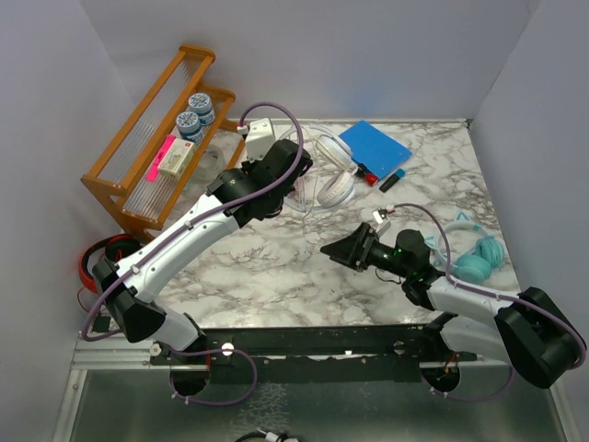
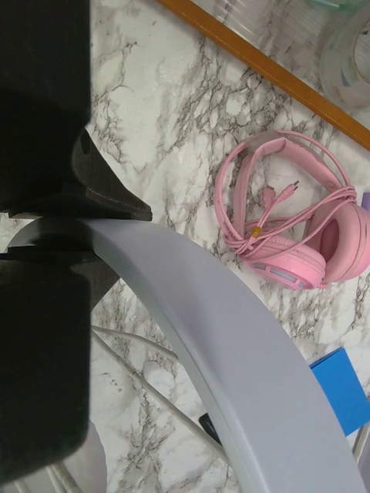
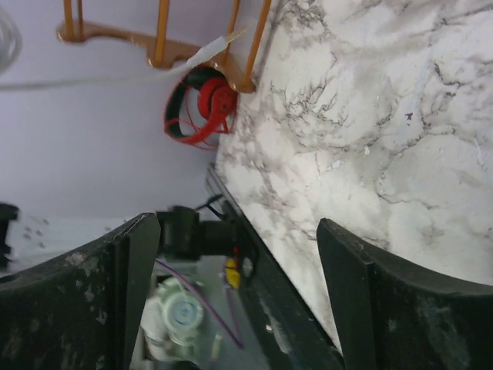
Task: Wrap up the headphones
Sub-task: Wrap the headphones cable around the headphones.
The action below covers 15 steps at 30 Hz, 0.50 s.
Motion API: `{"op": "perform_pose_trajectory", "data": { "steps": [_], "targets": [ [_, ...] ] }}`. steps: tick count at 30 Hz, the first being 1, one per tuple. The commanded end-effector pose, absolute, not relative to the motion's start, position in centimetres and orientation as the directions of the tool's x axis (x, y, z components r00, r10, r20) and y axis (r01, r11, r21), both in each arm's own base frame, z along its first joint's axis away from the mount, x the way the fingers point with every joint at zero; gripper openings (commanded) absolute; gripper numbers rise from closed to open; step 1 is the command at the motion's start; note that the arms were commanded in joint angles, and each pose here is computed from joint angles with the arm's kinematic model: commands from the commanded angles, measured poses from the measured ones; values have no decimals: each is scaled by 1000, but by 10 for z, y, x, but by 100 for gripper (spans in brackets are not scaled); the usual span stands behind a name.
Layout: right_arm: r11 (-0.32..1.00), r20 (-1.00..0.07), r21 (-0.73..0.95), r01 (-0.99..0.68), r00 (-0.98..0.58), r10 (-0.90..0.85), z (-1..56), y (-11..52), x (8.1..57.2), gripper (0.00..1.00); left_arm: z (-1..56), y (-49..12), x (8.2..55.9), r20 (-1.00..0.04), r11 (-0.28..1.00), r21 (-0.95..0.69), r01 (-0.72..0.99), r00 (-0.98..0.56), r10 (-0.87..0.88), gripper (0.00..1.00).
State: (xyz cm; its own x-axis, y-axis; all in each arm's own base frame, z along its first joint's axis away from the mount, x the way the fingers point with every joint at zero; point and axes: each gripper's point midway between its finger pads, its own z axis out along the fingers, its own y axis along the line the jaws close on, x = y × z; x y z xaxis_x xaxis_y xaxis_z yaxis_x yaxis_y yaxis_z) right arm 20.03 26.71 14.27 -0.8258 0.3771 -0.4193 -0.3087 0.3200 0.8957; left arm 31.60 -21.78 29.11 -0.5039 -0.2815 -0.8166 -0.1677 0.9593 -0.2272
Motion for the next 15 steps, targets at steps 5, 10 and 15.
{"op": "perform_pose_trajectory", "data": {
  "steps": [5,10,15],
  "targets": [
    [120,194,928,353,-733,651,137,269,235,93,305,-223,314,-793,929,-334,-162,-485,-370,0],
    [-38,364,885,463,-640,677,140,273,243,91,307,-225,316,-788,924,-346,-161,-485,-379,0],
    [-157,441,869,469,-590,676,159,279,254,87,306,-227,315,-782,922,-352,-159,-491,-383,0]
  ]
}}
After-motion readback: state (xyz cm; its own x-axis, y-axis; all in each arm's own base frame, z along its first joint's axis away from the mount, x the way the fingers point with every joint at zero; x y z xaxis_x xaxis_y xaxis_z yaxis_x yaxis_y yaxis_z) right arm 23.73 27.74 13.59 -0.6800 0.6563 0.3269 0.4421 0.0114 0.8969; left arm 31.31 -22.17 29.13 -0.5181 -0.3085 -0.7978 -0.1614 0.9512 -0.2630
